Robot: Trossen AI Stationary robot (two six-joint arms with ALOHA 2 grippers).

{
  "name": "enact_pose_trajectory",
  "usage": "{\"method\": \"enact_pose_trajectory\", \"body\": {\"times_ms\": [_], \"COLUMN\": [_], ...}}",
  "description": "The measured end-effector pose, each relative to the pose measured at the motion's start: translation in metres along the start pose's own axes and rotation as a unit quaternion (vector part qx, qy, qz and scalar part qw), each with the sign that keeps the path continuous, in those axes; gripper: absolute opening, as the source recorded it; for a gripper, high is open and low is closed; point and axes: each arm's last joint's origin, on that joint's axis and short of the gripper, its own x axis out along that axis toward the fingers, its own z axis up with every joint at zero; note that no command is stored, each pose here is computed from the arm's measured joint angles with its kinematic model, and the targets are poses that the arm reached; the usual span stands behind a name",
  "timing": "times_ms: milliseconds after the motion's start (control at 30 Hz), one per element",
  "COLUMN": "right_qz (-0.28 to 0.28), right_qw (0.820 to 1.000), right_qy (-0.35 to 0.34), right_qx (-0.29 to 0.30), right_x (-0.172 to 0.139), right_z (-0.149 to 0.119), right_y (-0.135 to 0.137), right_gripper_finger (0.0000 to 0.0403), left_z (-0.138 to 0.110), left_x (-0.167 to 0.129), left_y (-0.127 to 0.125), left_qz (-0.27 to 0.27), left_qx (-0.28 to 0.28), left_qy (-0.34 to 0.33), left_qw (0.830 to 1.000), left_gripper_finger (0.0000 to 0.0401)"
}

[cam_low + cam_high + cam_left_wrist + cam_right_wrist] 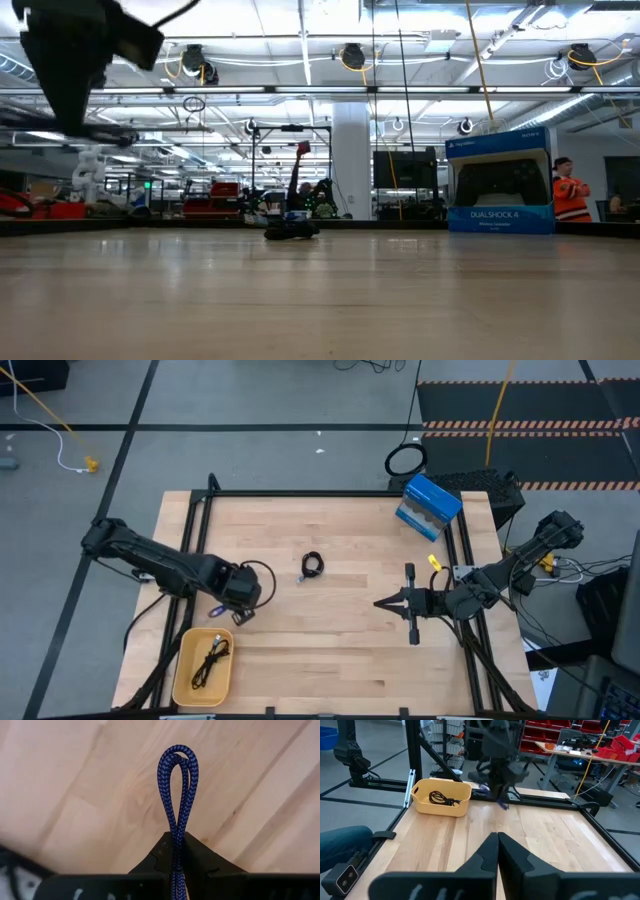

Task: Pick and place USB-C Cables
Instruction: Put the blue charger cable into the yellow bin

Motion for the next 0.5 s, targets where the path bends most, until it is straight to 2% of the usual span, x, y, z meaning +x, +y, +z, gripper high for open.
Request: {"method": "enact_pose_trajectory", "body": {"times_ms": [500], "right_qz": [0.000], "right_qw": [1.000], "right_qy": [0.000], "right_qx": [0.000], "right_x": [0.000], "right_z": [0.000], "right_y": [0.000], "right_gripper_finger": [0.0000], "left_z": [-0.004], "left_x": [-0.082], "left_y": [-0.005], "left_qz": [0.001], "left_qx": [0.044], "left_qy": [-0.014], "left_qw": [0.999], "left_gripper_finger": [0.0022]}}
